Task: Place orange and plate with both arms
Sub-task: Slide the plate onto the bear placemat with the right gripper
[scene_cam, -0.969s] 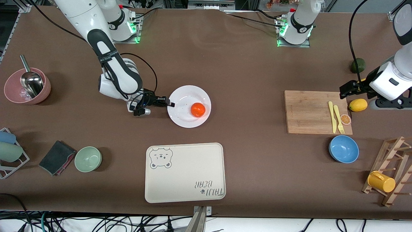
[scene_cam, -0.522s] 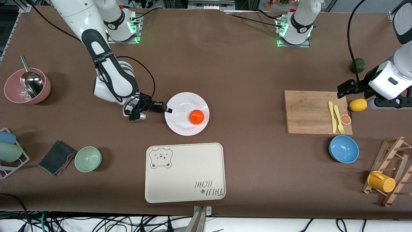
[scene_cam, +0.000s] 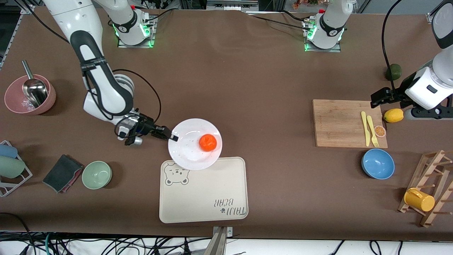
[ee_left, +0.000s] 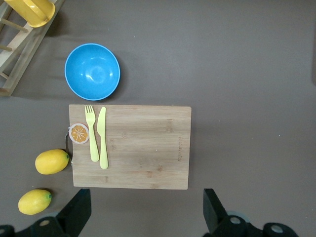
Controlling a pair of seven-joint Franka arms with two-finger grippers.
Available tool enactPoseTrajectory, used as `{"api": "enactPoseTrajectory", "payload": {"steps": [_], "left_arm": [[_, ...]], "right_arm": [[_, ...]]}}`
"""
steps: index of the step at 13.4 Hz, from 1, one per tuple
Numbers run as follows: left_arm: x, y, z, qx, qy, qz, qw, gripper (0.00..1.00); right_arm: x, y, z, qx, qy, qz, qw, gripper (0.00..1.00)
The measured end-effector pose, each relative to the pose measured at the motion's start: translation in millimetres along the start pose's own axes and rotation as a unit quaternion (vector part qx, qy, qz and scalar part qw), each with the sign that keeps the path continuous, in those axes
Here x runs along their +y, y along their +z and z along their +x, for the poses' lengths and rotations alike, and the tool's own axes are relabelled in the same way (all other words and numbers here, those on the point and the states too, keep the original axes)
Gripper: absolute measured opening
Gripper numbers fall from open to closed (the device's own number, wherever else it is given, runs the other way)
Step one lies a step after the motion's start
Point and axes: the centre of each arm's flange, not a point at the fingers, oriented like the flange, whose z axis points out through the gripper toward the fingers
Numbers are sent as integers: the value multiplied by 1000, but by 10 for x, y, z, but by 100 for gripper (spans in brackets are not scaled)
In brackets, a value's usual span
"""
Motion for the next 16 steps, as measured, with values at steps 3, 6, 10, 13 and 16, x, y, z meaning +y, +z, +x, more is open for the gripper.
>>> {"api": "enactPoseTrajectory", "payload": {"steps": [3, 6, 10, 13, 16], "left_arm": [[1, 1, 0, 0, 0, 0, 1000, 100], [-2, 1, 0, 0, 0, 0, 1000, 100], [-2, 3, 0, 0, 0, -1, 1000, 100], [-1, 4, -1, 0, 0, -1, 1000, 100], [-1, 4, -1, 0, 0, -1, 1000, 100]], "right_arm": [[52, -33, 334, 27, 8, 14, 1000, 7], [211, 119, 617, 43, 18, 26, 999, 7], [441, 375, 777, 46, 29, 31, 998, 7], [547, 500, 875, 50, 33, 35, 998, 7], [651, 607, 889, 48, 37, 35, 998, 7]]}}
